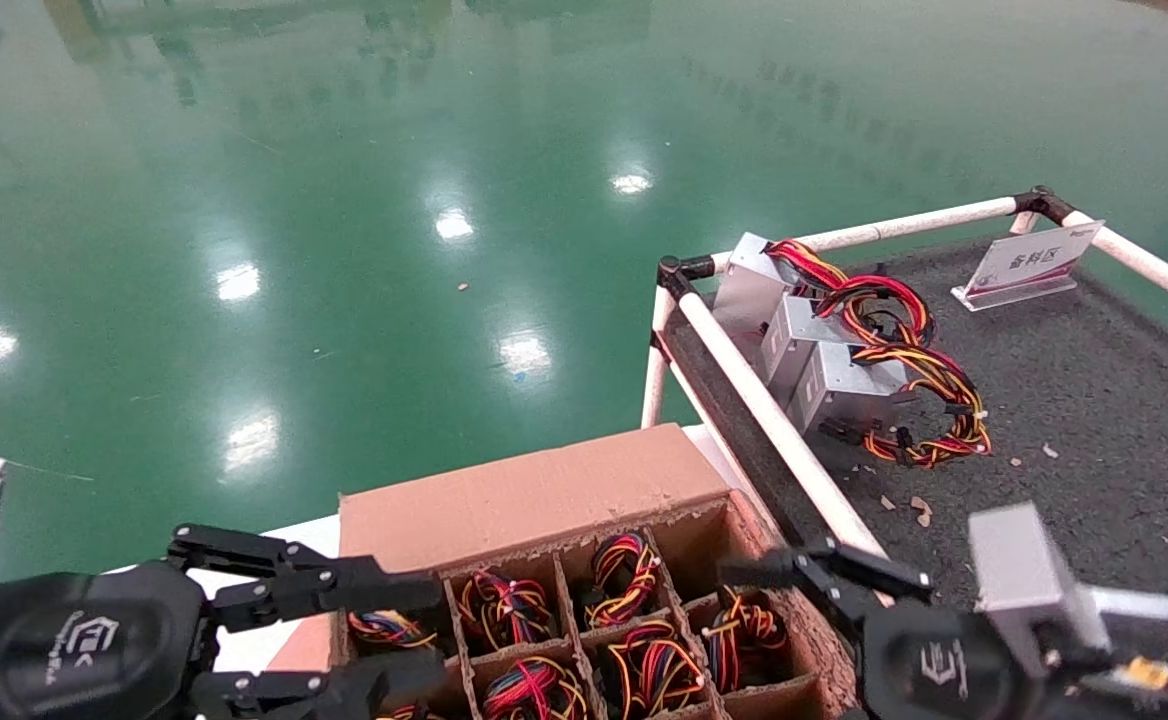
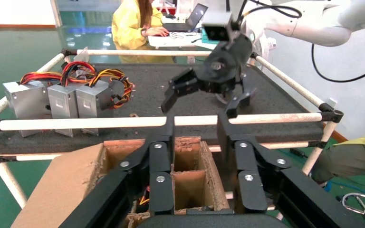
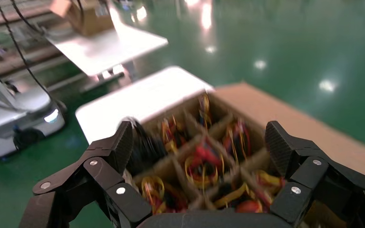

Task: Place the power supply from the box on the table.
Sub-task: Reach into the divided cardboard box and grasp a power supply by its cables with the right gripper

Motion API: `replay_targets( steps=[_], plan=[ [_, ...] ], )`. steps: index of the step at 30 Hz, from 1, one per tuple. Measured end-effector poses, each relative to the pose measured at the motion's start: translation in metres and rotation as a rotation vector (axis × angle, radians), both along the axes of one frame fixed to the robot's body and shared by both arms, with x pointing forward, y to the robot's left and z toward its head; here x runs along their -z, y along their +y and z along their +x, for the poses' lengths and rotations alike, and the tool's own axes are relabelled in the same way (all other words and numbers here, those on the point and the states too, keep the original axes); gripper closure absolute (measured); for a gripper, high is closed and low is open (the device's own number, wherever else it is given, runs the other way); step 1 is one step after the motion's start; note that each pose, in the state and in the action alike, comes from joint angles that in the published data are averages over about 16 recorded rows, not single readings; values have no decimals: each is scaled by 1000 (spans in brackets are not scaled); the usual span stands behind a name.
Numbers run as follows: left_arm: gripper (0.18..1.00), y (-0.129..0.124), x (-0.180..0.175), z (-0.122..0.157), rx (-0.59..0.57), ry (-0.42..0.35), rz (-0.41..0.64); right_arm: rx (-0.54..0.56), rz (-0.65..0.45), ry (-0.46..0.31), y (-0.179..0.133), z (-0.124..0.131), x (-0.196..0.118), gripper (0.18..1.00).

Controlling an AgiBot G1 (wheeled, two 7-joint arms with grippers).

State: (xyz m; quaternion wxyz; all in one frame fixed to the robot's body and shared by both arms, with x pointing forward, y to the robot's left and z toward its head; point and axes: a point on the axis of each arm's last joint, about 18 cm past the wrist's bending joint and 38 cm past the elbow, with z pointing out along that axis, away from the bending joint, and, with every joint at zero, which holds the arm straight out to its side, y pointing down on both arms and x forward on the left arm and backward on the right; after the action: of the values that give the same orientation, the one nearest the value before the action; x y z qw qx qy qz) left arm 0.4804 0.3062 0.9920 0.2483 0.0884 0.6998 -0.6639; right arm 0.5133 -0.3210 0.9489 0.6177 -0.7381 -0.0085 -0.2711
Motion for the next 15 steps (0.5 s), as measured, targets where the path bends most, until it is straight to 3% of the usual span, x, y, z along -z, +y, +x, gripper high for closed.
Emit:
replay_targets(
  steps=[15],
  plan=[
    [544, 0, 0, 0, 0, 0, 0, 250, -67, 52, -24, 42, 40, 179]
  ],
)
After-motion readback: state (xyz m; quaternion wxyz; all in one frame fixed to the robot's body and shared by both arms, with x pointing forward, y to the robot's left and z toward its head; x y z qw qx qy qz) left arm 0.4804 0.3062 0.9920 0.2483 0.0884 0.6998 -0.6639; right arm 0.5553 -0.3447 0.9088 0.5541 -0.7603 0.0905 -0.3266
